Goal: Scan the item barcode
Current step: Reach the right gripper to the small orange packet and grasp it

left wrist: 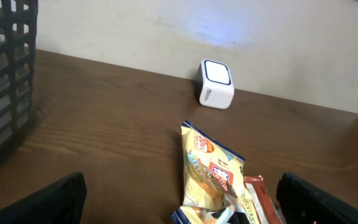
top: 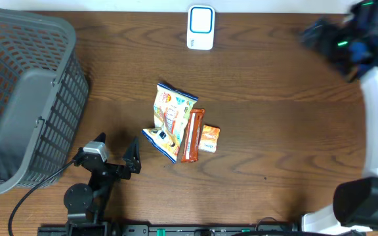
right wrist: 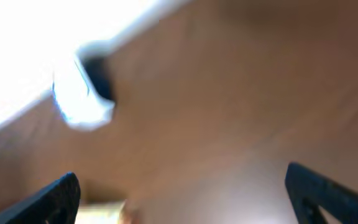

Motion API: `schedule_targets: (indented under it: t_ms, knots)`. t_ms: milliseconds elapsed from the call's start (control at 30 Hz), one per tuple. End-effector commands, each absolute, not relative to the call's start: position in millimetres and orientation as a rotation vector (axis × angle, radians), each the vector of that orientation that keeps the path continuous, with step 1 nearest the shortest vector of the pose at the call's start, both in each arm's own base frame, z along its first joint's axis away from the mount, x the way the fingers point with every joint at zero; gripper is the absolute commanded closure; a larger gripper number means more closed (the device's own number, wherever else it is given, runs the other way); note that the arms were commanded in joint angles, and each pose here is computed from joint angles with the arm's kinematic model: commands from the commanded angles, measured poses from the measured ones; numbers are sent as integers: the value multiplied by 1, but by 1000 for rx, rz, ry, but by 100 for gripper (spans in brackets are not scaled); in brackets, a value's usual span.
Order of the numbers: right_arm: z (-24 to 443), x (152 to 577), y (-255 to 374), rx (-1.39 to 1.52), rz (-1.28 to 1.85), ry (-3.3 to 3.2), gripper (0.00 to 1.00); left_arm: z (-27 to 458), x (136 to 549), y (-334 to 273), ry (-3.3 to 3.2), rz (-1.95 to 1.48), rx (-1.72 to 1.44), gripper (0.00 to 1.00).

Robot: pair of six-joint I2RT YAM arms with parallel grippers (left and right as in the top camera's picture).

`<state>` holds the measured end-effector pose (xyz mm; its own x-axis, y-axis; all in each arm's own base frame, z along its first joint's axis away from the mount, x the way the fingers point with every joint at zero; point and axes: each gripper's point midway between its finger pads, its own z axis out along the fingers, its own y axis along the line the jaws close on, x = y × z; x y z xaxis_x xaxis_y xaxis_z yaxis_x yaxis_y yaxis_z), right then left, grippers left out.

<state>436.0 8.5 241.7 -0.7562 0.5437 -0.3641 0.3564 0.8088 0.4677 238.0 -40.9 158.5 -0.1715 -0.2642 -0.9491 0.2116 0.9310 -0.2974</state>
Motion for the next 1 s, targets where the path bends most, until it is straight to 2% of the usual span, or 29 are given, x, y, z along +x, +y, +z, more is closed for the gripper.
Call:
schedule_targets:
  t_ms: [0,167,267,400,467,500,633,733,867,967]
  knots:
    - [195,407,75,908,678,2695,1,143,238,-42,1730,-432,-40,2]
    - [151,375,128,593,549,2889,1,143,238,-42,1730,-432,-40,2]
    - [132,362,161,51,481,2921,1,143,238,-42,1730,-432,-40,2]
    - [108,344,180,-335,330,2907,1,143,238,-42,1730,-432,-40,2]
    - [100,343,183,-655,242,2824,4,143,238,-42,1730,-432,-40,2]
    - [96,340,185,-813,221,2783,1,143,238,-42,1730,-432,-40,2]
    - [80,326,198,-1271,245,2598,1,143,238,-42,1730,-432,-40,2]
    - [78,313,214,-1472,400,2469,1,143,238,-42,1730,-432,-40,2]
    - [86,299,238,-1559,653,2338,1,143,238,-42,1730,-432,-40,2]
    - [81,297,244,-1599,687,2302,1,143,238,-42,1730,-432,-40,2]
